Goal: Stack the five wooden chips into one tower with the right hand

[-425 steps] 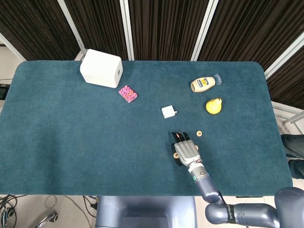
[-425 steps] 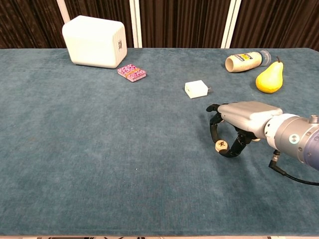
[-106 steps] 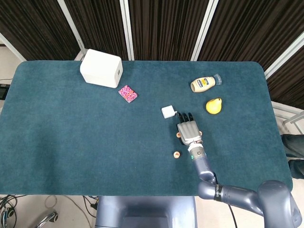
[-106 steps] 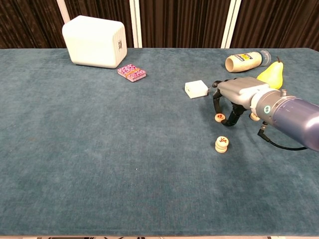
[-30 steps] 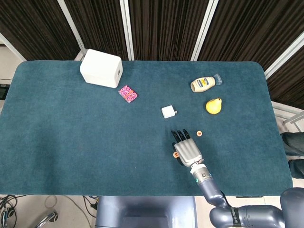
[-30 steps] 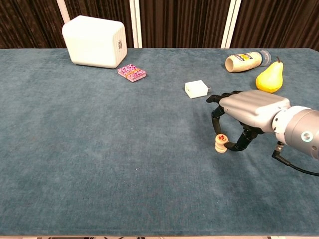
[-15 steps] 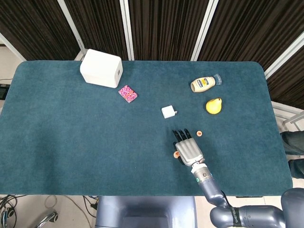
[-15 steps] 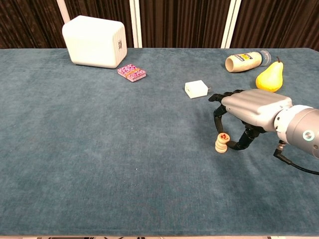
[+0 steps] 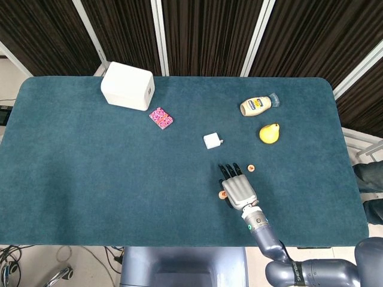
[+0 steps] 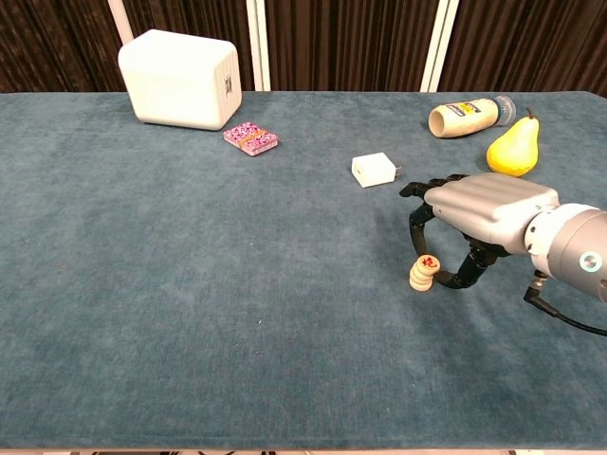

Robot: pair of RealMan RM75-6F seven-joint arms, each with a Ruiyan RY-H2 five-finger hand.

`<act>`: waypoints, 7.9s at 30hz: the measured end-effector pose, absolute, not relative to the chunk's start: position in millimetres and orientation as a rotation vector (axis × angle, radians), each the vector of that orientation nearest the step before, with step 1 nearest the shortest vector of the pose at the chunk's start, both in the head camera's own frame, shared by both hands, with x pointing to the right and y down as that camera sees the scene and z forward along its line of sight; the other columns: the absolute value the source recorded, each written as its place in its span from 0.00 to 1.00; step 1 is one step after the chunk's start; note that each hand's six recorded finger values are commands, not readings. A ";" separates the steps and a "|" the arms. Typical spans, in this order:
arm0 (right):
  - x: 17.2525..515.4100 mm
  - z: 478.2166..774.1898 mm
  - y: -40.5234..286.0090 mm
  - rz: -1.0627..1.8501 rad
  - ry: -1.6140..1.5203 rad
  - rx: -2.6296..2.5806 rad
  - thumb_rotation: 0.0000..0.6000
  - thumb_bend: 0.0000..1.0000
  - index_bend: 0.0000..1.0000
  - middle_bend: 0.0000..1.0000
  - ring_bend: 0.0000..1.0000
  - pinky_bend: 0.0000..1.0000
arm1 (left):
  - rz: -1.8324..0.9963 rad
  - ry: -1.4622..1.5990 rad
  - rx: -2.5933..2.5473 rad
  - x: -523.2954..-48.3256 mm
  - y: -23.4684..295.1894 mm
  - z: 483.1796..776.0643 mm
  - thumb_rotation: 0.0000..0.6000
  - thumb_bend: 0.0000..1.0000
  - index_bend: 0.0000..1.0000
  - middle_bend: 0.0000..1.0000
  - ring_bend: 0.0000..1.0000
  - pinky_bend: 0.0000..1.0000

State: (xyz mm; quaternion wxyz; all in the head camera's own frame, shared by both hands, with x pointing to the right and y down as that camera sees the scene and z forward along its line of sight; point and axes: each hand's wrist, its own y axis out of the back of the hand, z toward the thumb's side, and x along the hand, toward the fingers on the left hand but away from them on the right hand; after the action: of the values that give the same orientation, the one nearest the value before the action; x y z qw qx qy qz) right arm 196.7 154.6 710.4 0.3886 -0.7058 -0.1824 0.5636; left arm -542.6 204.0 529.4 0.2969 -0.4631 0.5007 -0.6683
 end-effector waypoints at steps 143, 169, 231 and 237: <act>170.4 689.0 139.0 1.321 -0.467 -1.813 1.00 0.39 0.51 0.00 0.00 0.00 | -1.782 1.326 -1.224 -541.8 204.7 529.9 1.00 0.09 0.00 0.00 0.00 0.07; 189.1 694.8 146.0 1.374 -0.420 -1.783 1.00 0.39 0.51 0.00 0.00 0.00 | -1.784 1.315 -1.223 -540.4 204.5 530.9 1.00 0.09 0.00 0.00 0.00 0.07; 312.5 568.5 178.2 1.228 -0.875 -1.714 1.00 0.36 0.15 0.00 0.00 0.00 | -1.779 1.282 -1.240 -532.0 204.8 535.5 1.00 0.09 0.00 0.00 0.00 0.07; 372.0 551.4 212.7 1.254 -0.972 -1.561 1.00 0.36 0.15 0.00 0.00 0.00 | -1.775 1.285 -1.242 -532.2 205.2 535.1 1.00 0.09 0.00 0.00 0.00 0.07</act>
State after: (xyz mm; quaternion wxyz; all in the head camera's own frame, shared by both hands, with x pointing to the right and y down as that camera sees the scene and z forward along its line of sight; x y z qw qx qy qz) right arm 372.0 212.7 551.4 0.4420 -0.6292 -0.3917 0.5052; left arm -532.2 205.2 535.1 0.3066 -0.4693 0.4857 -0.6707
